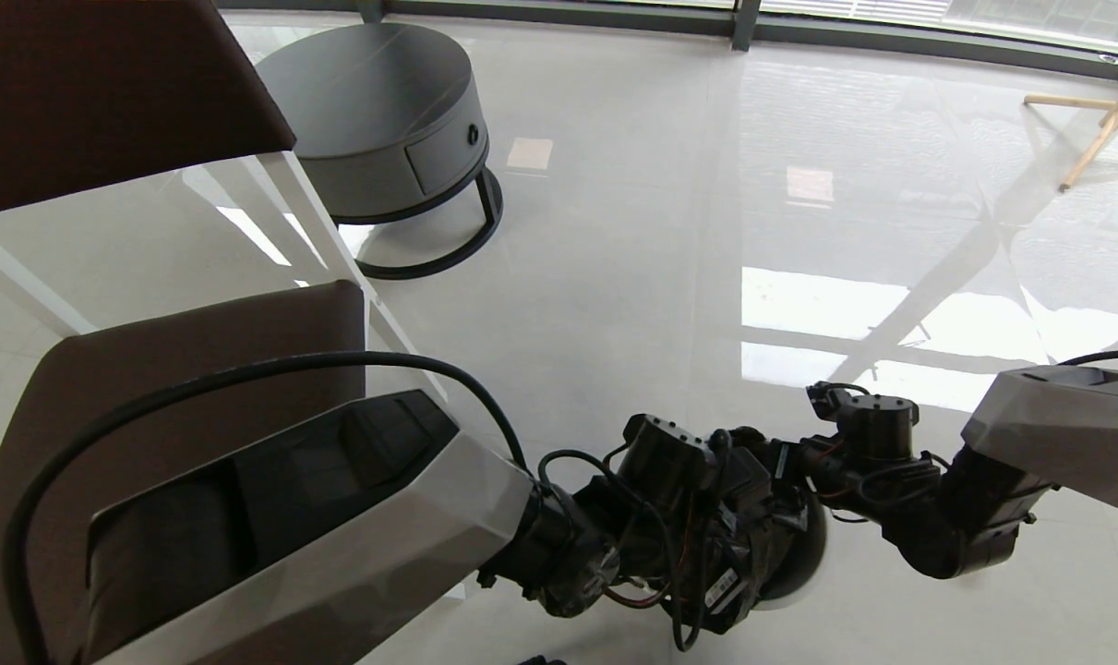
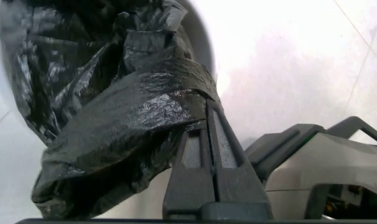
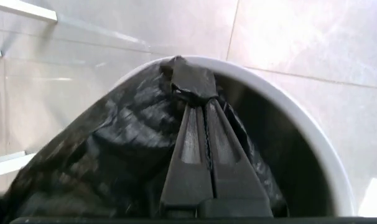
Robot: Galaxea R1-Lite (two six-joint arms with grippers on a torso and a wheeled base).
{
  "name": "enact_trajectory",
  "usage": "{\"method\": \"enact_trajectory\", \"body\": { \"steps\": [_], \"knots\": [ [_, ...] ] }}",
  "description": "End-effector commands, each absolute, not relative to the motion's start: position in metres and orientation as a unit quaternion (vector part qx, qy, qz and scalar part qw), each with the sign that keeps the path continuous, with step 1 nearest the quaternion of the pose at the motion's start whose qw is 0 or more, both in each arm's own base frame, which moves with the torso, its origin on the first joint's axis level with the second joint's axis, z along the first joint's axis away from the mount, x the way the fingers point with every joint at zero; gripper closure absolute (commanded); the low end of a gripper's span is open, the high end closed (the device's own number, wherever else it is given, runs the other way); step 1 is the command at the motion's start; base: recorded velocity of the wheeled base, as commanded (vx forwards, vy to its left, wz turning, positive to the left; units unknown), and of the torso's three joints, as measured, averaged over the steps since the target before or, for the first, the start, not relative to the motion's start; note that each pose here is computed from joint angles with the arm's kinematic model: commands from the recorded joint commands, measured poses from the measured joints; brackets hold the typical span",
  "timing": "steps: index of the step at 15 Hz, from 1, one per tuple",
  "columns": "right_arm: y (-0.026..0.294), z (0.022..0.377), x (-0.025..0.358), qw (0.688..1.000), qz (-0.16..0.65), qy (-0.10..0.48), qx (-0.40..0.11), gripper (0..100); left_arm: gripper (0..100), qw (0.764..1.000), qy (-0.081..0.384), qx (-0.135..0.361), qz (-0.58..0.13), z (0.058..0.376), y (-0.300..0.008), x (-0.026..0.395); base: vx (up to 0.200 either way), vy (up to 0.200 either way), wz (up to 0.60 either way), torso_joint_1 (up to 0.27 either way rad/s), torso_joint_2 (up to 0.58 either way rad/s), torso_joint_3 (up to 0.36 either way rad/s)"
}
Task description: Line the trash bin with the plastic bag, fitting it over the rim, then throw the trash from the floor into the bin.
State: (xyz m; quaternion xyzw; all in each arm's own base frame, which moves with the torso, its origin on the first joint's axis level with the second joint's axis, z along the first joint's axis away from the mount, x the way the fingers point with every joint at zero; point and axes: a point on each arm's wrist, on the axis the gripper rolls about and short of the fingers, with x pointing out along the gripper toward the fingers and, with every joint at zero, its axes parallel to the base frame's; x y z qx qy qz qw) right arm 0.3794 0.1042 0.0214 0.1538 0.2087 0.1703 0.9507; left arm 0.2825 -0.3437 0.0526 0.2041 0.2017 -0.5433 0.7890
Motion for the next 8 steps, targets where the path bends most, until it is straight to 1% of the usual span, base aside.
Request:
{"method": "enact_trajectory", "body": {
  "steps": [1, 3, 8],
  "knots": [
    [0.102, 0.036, 0.372, 0.953, 0.173, 0.198, 0.154, 100, 100, 0.790, 0.202, 0.204, -0.542, 0.049, -0.346, 0.286, 0.000, 0.000, 0.00, 0.000, 0.00, 0.000],
    [0.102, 0.034, 0.372, 0.952, 0.174, 0.202, 0.148, 100, 100, 0.790, 0.201, 0.204, -0.542, 0.049, -0.346, 0.287, 0.000, 0.000, 0.00, 0.000, 0.00, 0.000],
    [0.106, 0.007, 0.374, 0.946, 0.172, 0.234, 0.143, 100, 100, 0.791, 0.201, 0.204, -0.541, 0.049, -0.346, 0.287, 0.000, 0.000, 0.00, 0.000, 0.00, 0.000]
  ]
}}
